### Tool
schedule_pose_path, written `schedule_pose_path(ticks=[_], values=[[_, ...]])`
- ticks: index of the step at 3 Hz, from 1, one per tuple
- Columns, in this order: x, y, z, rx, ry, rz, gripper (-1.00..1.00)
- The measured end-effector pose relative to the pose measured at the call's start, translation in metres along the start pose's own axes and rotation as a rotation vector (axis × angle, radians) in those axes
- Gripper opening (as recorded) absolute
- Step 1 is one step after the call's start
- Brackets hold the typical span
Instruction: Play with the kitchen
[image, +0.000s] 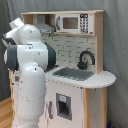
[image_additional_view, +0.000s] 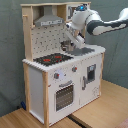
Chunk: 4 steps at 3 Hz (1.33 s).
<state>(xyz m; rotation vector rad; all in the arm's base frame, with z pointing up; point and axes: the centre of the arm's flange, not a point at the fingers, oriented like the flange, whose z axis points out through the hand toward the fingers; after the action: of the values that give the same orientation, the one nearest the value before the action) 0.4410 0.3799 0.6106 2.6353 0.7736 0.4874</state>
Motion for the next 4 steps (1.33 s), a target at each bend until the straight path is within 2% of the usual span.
schedule_pose_path(ticks=[2, 4], values=[[0.013, -0.025, 0.014, 0.05, 0.082, -0.049, -1.0], [0.033, -0.038, 0.027, 0.08, 0.126, -0.078, -1.0]])
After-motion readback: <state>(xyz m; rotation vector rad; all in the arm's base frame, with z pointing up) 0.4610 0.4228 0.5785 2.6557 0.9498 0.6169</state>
